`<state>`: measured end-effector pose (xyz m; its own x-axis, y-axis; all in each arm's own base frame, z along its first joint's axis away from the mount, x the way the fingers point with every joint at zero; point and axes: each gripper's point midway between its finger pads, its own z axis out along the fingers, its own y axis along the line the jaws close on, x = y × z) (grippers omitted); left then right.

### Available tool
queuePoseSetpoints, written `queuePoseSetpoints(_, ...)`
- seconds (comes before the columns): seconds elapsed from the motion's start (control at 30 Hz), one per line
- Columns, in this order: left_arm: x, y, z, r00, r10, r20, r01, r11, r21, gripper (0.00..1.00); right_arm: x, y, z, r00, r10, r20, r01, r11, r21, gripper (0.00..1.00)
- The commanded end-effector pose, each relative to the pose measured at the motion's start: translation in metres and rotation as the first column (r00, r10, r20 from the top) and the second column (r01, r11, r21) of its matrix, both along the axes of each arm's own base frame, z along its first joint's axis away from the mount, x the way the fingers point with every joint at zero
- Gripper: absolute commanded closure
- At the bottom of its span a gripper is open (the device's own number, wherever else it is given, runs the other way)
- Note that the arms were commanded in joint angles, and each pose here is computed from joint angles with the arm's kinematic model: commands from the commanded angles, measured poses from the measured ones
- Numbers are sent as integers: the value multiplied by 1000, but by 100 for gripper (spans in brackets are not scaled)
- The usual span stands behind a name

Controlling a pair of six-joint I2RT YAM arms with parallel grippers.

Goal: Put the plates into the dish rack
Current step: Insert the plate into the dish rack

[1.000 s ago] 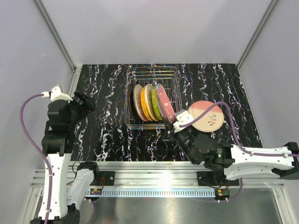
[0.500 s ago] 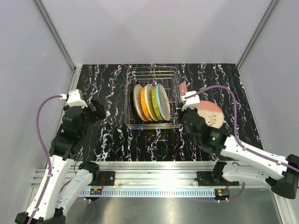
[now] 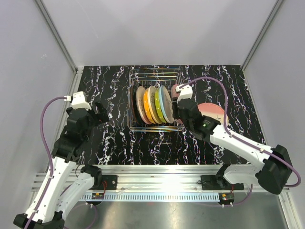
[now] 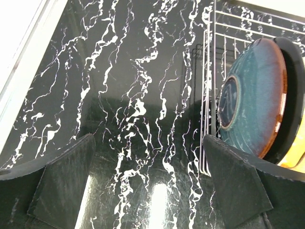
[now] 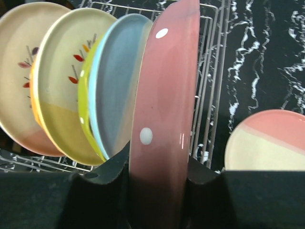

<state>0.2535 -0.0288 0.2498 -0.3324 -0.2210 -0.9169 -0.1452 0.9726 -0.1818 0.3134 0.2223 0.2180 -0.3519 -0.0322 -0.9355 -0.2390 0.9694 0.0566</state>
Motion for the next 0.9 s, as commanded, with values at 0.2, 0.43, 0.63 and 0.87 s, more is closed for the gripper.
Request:
queuePoseSetpoints(0.2, 3, 2, 11, 998, 14, 58, -15, 1000, 15, 1, 37, 33, 86, 981, 4, 193, -42, 980, 195, 100)
queuePoseSetpoints(0.43, 3, 1, 11, 998, 12, 60, -13, 1000, 16, 1, 53, 21, 58, 985, -66, 162, 49, 993, 107, 100)
queuePoseSetpoints(0.63, 3, 1, 11, 998, 11, 59, -12, 1000, 19, 1, 62, 17, 38, 988, -79, 130, 69, 995, 76, 100)
queuePoseSetpoints(0.87, 2, 1, 10, 998, 10, 57, -12, 1000, 21, 1, 74, 17, 21, 991, -86, 100, 80, 995, 63, 100)
